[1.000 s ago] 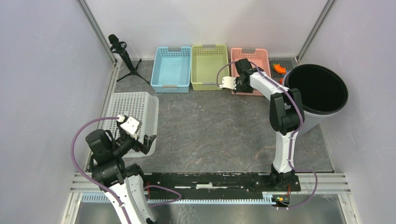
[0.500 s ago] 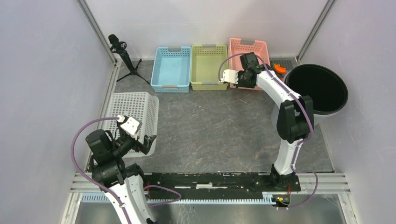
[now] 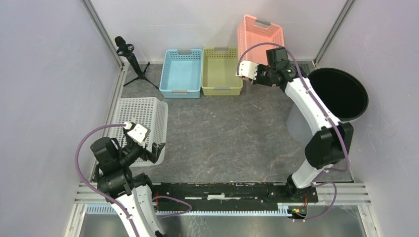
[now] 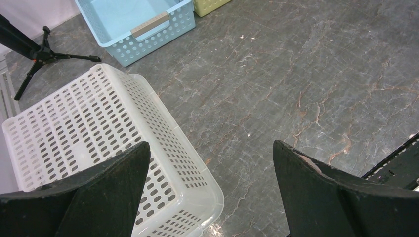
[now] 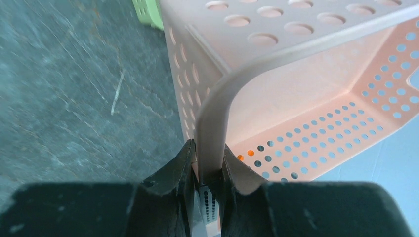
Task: Turn the large container upside down
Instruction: Pick up the container from the center of the board, then place the container at the center of the board.
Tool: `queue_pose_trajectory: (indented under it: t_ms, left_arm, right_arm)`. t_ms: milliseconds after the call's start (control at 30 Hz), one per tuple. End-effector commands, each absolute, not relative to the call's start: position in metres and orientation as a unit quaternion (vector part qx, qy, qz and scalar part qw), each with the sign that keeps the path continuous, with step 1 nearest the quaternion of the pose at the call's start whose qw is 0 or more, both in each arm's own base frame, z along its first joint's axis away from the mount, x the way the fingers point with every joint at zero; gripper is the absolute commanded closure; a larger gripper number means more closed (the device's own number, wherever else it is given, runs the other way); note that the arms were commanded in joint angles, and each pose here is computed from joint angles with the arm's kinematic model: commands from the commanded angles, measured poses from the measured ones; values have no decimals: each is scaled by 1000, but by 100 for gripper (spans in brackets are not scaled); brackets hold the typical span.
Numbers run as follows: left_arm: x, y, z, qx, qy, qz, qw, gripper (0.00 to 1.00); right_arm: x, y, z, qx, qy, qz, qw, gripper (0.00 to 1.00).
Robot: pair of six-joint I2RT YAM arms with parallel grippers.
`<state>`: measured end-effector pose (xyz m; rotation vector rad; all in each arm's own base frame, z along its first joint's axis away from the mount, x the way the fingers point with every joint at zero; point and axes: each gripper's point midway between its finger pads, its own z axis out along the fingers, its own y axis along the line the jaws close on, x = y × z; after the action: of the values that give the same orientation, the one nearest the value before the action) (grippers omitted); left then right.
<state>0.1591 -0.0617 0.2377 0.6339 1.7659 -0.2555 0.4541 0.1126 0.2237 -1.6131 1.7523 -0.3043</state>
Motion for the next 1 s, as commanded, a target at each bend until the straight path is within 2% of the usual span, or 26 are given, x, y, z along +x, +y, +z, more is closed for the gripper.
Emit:
queue_pose_trajectory:
  t_ms: [0,167,433,667,767,967]
  left_arm:
    - [161,-61,242,285,744,-96,597,0]
    - [161,-61,242,286,743,-96,597,0]
    - [161,-61,242,284,745,-97,596,0]
    - [161,-61,242,284,745,-98,595,0]
    - [162,-60,242,283,746,-96,595,0]
    - [162,-60,242,284,746,-98,595,0]
  right_arm:
    - [421,147,298,-608,630,-45,481,100]
    - [364,183,327,-597,596,74,532,100]
    - [263,233,363,-558,530,301,563,100]
    - [189,252,385,-508,467,483,539,100]
    - [164,252,377,-493,448,543,511,100]
    - [148,255,337,-482,460,585,462,100]
